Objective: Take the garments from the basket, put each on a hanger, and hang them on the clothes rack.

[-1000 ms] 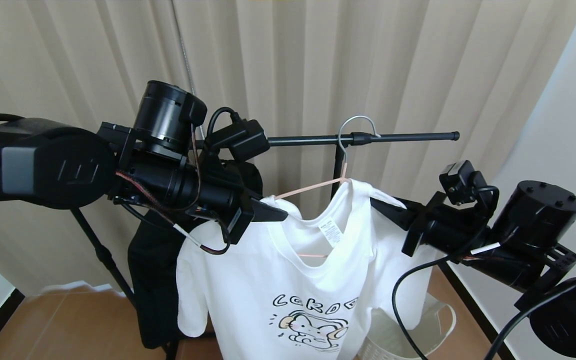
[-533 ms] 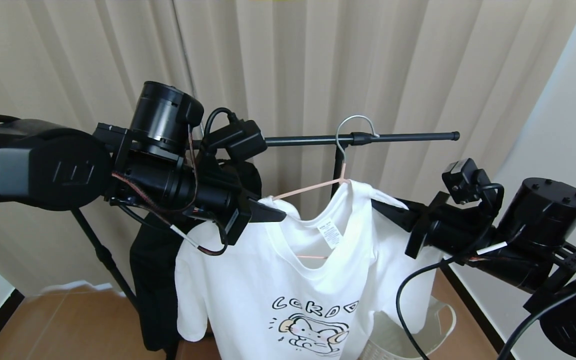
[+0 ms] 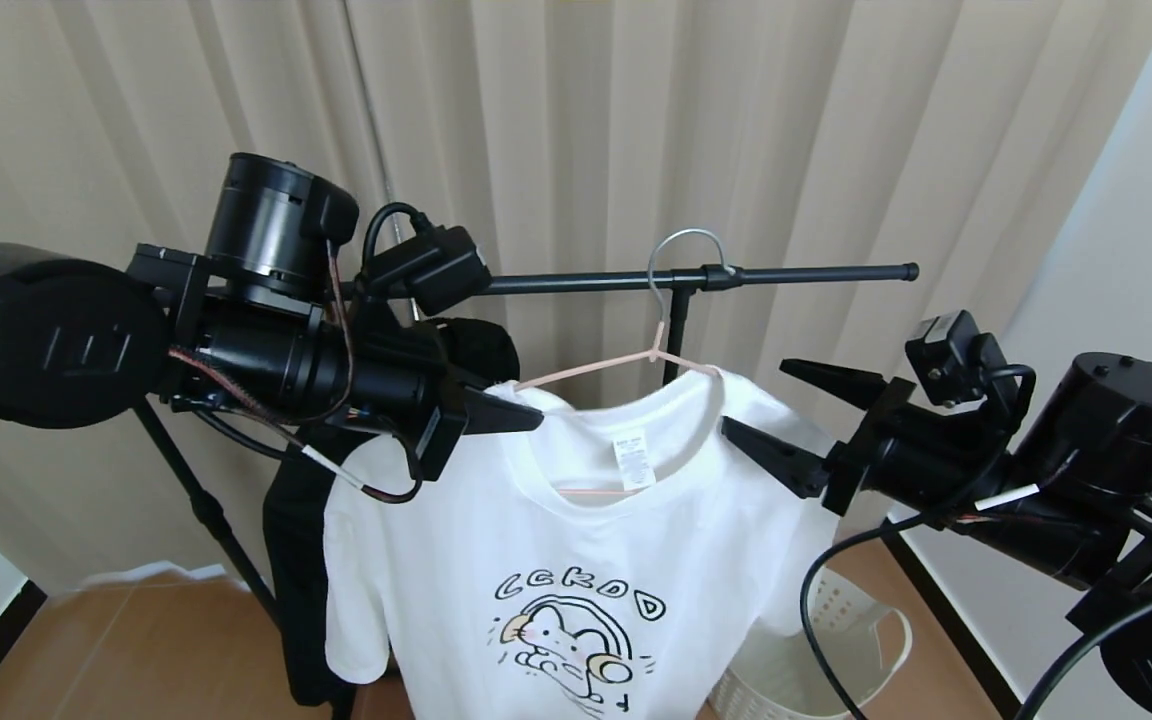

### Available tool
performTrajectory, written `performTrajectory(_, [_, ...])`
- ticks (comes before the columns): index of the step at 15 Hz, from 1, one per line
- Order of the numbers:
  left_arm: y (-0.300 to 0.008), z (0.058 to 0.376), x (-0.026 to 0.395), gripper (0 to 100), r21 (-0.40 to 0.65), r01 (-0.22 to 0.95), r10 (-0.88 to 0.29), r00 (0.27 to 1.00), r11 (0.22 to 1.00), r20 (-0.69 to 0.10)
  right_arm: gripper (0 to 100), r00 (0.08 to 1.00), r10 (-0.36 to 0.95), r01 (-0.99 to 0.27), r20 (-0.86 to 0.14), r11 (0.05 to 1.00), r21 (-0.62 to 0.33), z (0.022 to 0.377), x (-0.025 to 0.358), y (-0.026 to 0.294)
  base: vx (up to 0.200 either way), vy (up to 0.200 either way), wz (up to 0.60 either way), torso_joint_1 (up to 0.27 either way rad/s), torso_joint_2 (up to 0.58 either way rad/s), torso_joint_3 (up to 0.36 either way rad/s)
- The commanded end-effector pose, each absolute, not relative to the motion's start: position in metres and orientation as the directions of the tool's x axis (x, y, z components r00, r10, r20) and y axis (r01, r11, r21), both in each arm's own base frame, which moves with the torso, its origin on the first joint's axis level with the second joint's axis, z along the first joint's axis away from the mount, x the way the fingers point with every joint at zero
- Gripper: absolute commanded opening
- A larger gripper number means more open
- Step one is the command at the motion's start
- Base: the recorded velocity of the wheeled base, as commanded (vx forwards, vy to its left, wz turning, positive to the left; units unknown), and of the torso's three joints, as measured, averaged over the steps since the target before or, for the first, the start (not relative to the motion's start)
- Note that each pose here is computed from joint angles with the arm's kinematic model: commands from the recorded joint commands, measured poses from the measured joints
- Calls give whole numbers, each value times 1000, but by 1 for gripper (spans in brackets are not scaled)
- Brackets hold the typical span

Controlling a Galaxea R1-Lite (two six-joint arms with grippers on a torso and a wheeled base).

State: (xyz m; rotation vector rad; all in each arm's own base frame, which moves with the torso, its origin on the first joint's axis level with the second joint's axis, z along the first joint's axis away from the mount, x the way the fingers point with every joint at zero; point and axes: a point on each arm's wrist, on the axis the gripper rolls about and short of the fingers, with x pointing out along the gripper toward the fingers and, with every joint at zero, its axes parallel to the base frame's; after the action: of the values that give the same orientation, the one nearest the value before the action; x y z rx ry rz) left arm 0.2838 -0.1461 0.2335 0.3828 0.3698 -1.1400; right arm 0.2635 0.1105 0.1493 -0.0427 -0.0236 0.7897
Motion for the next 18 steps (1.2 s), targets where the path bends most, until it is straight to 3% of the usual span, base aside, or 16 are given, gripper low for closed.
performTrajectory(1, [-138,235,278,0,115,917,-797,391,383,-460,100,706,708,-707,4,705,-48,149,264,109,0,0,0,0,0,0])
performTrajectory(6, [-113,226,262,0,154,885,-783,462,440,-417,100,724,690,-687,-8,720,-102,146,266,102,0,0,0,0,0,0])
performTrajectory(10, [-97,223,248,0,168,860,-772,507,482,-383,100,738,673,-668,-49,717,-202,135,269,97,0,0,0,0,0,0])
performTrajectory(18, [-87,222,229,0,172,852,-767,520,494,-376,100,763,632,-640,-135,710,-294,107,283,87,0,0,0,0,0,0])
